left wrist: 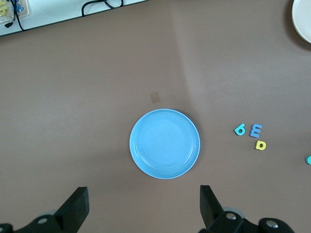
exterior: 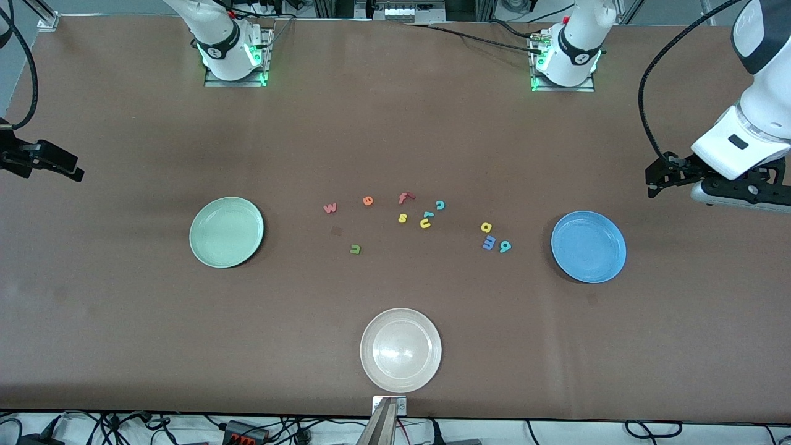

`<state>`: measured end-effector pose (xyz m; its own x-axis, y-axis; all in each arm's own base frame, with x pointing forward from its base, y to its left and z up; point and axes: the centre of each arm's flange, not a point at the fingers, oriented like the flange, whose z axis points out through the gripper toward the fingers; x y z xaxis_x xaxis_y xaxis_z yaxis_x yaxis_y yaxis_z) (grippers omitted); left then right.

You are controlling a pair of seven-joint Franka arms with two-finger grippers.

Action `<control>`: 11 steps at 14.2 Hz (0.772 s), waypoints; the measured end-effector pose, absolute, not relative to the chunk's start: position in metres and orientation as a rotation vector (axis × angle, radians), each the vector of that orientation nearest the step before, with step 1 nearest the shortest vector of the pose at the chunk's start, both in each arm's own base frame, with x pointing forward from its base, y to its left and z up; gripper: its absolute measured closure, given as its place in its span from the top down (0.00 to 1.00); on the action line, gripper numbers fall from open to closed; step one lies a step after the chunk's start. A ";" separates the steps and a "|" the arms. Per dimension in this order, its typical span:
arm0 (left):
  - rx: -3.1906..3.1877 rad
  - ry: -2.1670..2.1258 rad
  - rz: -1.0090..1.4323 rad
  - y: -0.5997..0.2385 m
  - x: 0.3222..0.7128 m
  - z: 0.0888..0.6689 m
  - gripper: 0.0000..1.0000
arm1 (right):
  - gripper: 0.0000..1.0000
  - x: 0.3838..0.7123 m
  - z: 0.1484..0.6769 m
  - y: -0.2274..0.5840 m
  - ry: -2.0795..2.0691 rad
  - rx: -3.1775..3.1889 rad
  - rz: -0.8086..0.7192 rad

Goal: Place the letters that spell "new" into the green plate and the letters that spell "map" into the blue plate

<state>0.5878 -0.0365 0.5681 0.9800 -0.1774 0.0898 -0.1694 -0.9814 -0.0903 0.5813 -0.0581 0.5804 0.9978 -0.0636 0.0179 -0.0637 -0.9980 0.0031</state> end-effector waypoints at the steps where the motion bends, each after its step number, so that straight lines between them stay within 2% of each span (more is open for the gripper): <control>1: -3.044 0.268 -0.149 -0.037 0.588 0.568 1.00 | 1.00 0.582 0.580 -0.057 -0.098 3.136 0.026; 5: -3.016 0.280 -0.151 -0.037 0.588 0.569 1.00 | 1.00 0.590 0.560 -0.041 -0.051 3.139 -0.026; 11: -2.982 0.307 -0.173 -0.041 0.590 0.572 1.00 | 1.00 0.622 0.466 0.076 0.239 3.114 -0.202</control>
<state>0.5897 -0.0407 0.5715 0.9726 -0.2099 0.0997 -0.1940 -0.9696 -0.1488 0.6224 0.0755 0.4656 0.9800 0.1510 -0.1295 0.1525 -0.9883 0.0016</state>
